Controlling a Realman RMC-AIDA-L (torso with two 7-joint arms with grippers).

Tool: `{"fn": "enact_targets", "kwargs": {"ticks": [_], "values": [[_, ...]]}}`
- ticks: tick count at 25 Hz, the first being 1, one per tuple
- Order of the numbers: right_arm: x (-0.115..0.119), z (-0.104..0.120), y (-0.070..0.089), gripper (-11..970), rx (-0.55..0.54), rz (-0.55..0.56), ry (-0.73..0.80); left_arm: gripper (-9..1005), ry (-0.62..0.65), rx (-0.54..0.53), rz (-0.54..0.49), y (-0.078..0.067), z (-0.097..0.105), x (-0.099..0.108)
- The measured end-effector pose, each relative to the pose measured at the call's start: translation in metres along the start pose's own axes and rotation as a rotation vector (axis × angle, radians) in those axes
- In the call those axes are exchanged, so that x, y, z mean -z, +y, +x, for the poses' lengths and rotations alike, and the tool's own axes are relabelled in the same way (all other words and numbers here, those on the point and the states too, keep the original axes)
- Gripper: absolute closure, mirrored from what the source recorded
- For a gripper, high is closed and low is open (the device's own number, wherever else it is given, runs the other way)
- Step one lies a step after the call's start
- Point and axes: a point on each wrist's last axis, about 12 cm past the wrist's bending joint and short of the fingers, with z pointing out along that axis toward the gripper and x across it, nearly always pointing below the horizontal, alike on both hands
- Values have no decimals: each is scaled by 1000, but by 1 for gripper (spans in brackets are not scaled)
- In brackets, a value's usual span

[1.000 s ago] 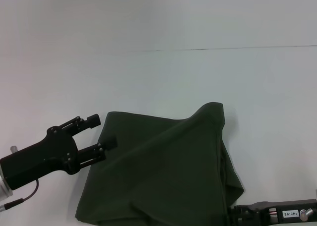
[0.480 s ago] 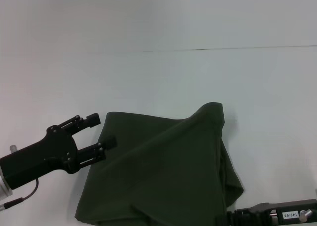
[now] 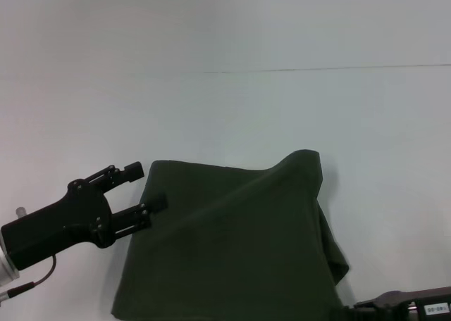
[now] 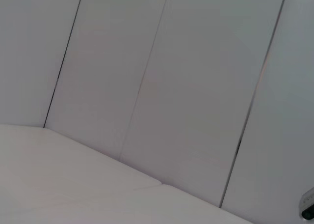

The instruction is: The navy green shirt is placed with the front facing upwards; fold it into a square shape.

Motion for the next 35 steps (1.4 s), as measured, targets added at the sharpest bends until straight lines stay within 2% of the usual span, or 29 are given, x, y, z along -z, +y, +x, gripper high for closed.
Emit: {"fn": "enact_targets", "kwargs": {"ticks": [1,12,20,26,28,32,35], "values": [[2,1,-1,943,-3,5,-1,201,0,0,0,0,0,0],[2,5,-2,939,-7,13,34,201,0,1,3,0,0,-1],[14,1,2,936,3,-20,17,202,-2,0,5,0,0,-1],[20,-1,5,756,24,-33,34,202,-2,-2,6,0,-1,-2],[25,-2,4,660,26,-25,31,202,-7,-4,4,1,-2,-2],[44,-7,2,477,50,6,-32,200,-33,2,-12,3,-5,-1],[63,-14,6,358,116,10,-128,195,-44,14,-27,4,-7,1]]}}
